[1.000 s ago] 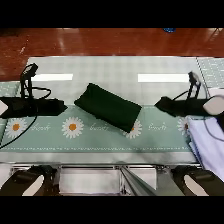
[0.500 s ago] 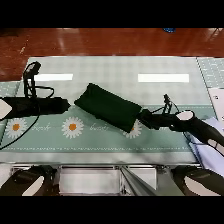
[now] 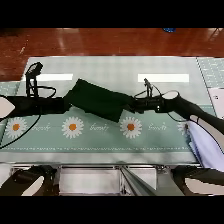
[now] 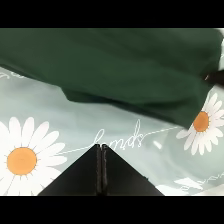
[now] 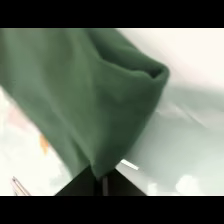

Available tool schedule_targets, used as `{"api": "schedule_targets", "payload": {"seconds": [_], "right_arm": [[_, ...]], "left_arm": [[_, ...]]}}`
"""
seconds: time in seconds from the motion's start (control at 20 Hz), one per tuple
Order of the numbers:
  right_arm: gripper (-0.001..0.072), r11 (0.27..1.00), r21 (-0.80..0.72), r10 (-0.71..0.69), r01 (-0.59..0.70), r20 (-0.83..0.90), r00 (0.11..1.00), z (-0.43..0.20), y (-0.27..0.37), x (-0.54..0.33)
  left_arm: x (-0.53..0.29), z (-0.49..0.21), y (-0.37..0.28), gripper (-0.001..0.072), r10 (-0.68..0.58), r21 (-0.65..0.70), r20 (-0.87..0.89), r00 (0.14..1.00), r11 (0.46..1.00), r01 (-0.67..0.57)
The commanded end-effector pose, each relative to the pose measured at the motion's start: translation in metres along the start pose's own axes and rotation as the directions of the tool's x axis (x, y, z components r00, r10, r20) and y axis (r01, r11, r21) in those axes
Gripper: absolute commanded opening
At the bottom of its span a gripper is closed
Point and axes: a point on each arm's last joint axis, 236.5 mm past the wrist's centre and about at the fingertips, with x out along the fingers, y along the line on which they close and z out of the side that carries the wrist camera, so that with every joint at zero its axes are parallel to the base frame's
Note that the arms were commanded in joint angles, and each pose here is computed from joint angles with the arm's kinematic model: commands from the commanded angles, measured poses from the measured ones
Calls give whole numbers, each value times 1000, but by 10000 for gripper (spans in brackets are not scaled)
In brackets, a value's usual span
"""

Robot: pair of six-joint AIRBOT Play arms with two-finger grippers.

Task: Fold the shirts.

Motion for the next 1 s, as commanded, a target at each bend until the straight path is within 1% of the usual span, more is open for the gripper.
{"api": "schedule_targets", "payload": {"seconds": [0.0,0.1,0.2,0.25,0.4,0.55,0.7,0.8,0.95], "right_arm": [[23,988,-149,-50,45,-27,998,27,38,-16],[23,971,-216,-99,97,6,995,51,60,-36],[23,955,-271,-121,121,19,993,67,86,-61],[23,947,-289,-134,138,35,990,76,95,-76],[23,933,-286,-190,219,128,973,112,114,-139],[23,944,-220,-197,246,225,954,133,119,-212],[23,955,-127,-211,268,341,916,139,114,-292],[23,959,-53,-237,279,391,889,131,102,-339],[23,937,52,-335,347,420,843,104,71,-398]], "left_arm": [[5,-1,2,27,4,-3,-15,1000,1000,-4],[7,-2,3,27,6,-7,-22,1000,1000,-6],[8,-2,-1,27,-12,-76,-24,1000,997,10],[8,-3,-4,27,-21,-88,-25,999,996,19],[9,0,-6,27,-23,-68,-13,1000,997,22],[9,0,-6,27,-23,-69,-14,1000,997,22],[10,-2,-8,27,-27,-64,-18,999,998,26],[10,-1,-8,27,-26,-64,-17,1000,998,25],[10,-1,-8,27,-26,-64,-17,1000,998,25]]}}
